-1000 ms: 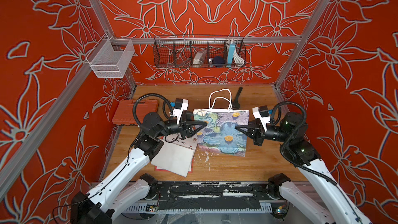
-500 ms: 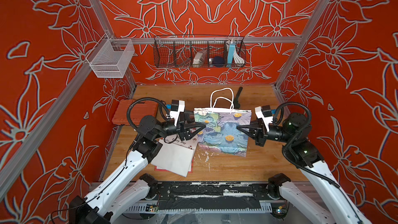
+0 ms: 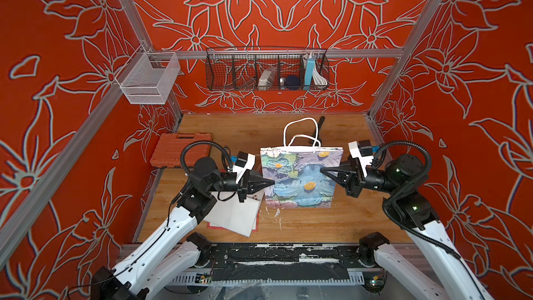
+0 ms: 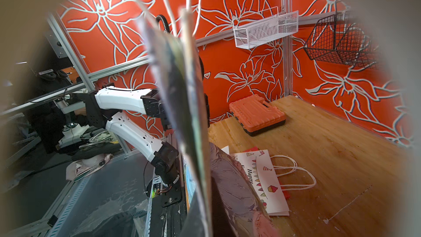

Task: Put away the paper bag
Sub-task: Press the paper bag.

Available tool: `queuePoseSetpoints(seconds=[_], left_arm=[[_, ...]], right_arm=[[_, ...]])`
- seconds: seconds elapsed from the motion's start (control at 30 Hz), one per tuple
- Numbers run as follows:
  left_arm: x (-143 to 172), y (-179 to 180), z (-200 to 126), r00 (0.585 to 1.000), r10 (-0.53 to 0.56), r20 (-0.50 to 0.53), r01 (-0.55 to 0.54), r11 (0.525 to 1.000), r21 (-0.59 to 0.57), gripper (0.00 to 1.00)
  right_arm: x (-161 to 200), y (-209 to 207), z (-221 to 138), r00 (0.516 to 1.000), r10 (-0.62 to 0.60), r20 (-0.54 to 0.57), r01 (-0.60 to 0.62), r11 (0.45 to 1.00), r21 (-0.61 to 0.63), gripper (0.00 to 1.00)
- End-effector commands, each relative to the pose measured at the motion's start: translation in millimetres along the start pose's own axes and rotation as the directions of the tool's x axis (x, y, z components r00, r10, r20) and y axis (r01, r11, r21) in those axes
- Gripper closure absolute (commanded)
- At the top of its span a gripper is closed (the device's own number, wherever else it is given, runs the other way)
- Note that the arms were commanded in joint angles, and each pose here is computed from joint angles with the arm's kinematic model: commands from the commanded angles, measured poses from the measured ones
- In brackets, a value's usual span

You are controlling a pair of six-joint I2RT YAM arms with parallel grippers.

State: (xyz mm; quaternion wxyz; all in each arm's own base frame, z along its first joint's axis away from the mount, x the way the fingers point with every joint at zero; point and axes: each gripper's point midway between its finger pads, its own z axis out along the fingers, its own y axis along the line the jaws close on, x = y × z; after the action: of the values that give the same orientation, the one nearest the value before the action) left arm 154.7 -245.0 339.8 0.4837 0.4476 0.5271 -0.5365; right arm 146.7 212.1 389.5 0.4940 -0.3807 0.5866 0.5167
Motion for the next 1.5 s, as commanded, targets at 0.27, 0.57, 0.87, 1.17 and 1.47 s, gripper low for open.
queuePoseSetpoints(seconds=[0.27, 0.57, 0.87, 1.17, 1.47], left_arm=[[22, -3, 3, 0.997, 0.004, -0.074, 0.0, 0.999, 0.043, 0.41], [21, 29, 1, 0.995, 0.097, -0.039, -0.102, 0.984, -0.149, 0.37], [23, 30, 1, 0.996, 0.076, -0.045, -0.081, 0.987, -0.137, 0.34], [50, 16, 1, 0.99, 0.049, -0.128, -0.056, 0.997, -0.047, 0.32], [40, 30, 1, 0.99, 0.068, -0.12, -0.082, 0.989, -0.123, 0.48]], right_arm=[[-52, -2, 4, 0.996, 0.055, 0.069, -0.056, 0.998, 0.012, 1.0], [-55, -13, 12, 0.984, 0.17, 0.057, -0.17, 0.985, -0.005, 1.0], [-38, 6, 8, 0.988, 0.154, -0.015, -0.155, 0.985, -0.074, 1.0], [-51, -7, 12, 0.985, 0.171, 0.018, -0.171, 0.985, -0.033, 1.0], [-41, -6, 13, 0.983, 0.184, -0.011, -0.184, 0.982, -0.048, 1.0]])
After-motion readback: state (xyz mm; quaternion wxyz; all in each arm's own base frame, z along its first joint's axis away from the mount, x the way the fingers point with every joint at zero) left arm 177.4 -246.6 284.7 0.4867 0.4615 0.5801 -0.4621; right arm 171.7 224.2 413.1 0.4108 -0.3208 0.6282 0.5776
